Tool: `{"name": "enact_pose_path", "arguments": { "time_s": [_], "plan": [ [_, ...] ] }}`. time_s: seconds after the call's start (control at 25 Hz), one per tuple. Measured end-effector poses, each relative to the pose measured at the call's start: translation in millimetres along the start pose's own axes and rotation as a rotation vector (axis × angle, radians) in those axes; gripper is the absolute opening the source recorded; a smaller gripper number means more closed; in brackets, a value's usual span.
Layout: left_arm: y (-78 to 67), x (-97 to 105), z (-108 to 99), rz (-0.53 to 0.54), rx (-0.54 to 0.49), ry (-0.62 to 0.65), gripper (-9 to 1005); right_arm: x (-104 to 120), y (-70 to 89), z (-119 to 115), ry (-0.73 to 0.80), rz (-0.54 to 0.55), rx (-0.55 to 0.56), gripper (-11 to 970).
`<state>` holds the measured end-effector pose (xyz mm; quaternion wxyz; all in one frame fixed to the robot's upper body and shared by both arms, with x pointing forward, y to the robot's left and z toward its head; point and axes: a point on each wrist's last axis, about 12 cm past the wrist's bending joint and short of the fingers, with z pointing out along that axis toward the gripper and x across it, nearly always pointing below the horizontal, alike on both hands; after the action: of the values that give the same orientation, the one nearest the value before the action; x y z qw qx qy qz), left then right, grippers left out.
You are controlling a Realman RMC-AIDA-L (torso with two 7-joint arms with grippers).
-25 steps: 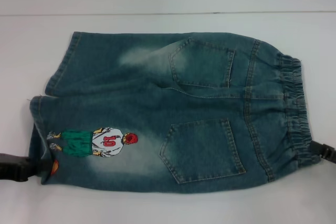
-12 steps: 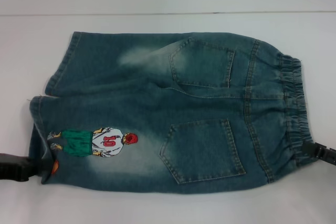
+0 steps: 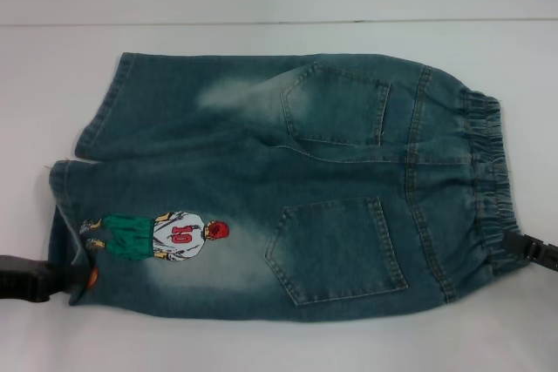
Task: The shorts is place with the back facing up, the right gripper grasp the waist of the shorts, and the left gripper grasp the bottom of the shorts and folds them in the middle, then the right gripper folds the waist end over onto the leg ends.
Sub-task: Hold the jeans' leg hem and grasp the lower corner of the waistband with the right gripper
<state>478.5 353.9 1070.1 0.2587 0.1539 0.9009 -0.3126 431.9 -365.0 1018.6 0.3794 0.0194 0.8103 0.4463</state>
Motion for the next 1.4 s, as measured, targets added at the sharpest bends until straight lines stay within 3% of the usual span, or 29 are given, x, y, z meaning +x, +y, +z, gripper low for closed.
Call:
{"name": "enact_pose_path", "arguments": {
  "time_s": [0.92, 1.4],
  "plan": [
    [-1.4, 0.0, 1.3, -0.001, 0.014, 0.002, 26, -3.9, -0.4, 6.4, 0.074, 0.053, 0.005, 848],
    [-2.4, -0.5, 1.4, 0.004, 0.022, 0.005, 26, -9.2, 1.6, 9.6, 0.09, 0.023, -0.011, 810]
  ]
}}
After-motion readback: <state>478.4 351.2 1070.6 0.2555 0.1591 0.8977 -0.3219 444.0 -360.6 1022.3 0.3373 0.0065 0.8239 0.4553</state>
